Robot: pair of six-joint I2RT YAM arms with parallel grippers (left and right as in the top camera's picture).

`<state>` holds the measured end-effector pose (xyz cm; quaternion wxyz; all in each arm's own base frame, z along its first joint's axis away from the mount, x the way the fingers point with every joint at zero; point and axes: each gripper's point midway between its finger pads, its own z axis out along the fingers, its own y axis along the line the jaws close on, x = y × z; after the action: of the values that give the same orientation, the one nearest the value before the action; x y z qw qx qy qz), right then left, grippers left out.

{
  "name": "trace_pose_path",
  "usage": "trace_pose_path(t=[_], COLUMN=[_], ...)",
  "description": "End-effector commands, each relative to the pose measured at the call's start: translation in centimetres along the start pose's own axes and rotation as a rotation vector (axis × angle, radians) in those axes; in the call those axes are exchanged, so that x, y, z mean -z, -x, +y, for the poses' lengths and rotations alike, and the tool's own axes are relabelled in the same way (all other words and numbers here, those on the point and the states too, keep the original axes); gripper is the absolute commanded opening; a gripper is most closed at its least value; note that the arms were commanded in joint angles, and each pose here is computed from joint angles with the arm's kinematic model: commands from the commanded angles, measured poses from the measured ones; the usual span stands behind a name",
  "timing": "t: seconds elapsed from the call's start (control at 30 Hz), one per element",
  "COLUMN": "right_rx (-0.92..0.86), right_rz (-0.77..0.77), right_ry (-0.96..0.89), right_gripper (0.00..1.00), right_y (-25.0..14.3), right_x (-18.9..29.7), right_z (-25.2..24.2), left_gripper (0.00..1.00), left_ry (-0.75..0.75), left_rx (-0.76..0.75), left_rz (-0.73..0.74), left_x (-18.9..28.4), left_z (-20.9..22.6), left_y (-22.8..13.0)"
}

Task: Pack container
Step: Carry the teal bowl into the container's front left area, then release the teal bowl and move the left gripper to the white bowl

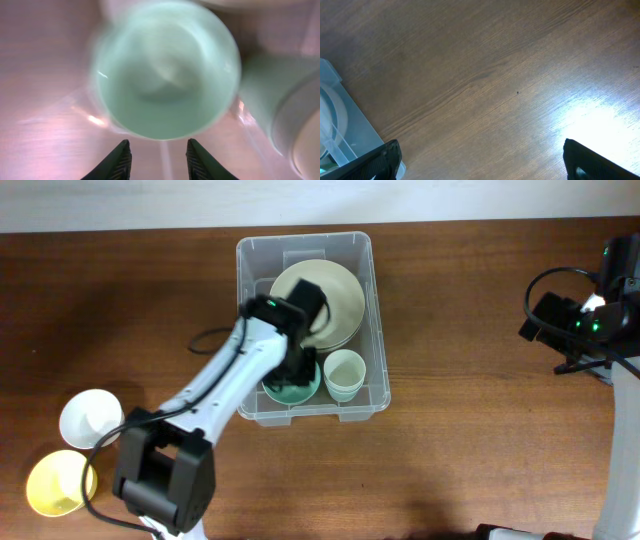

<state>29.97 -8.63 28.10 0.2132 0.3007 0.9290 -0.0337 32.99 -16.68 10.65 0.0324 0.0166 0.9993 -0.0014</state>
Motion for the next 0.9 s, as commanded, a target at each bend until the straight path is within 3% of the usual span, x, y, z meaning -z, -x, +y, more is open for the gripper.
trace_pose_path(t=[0.0,0.1,0.13,0.3,0.47,0.7,0.87], right_rx=[0.004,0.004,0.004,0.004,0.004,0.004,0.004], right_rz=[0.009,0.009,0.009,0.009,0.009,0.009,0.009], right_ry=[-0.001,-0.001,-0.001,0.000,0.000,0.000,0.000], right_gripper=[0.99,0.99,0.99,0.99,0.99,0.98,0.99], right_y=[-0.1,-0.1,-0.1,-0.1,-0.1,-0.1,-0.1], right_x=[-0.2,-0.2,-0.2,-0.2,-0.2,-0.2,-0.2], right_z=[-0.1,-0.1,-0.1,-0.1,-0.1,-0.1,-0.1], left_gripper=[0.42,0.64,0.67,0.67,0.67,0.68,0.68], left_ry=[0.098,0.160,0.167,0.230,0.284,0.259,0.186], left_rx=[0.121,0.233,0.270,0.512,0.727,0.912,0.913], left_rz=[-0.241,-0.354,-0.374,-0.358,-0.260,-0.102,-0.037], left_x=[7.2,11.0,11.8,13.3,10.6,2.9,-2.0], left_z=[5.8,10.7,12.1,21.4,29.0,33.7,33.5], left_y=[3.8,4.7,4.7,2.7,-0.5,-5.4,-6.2])
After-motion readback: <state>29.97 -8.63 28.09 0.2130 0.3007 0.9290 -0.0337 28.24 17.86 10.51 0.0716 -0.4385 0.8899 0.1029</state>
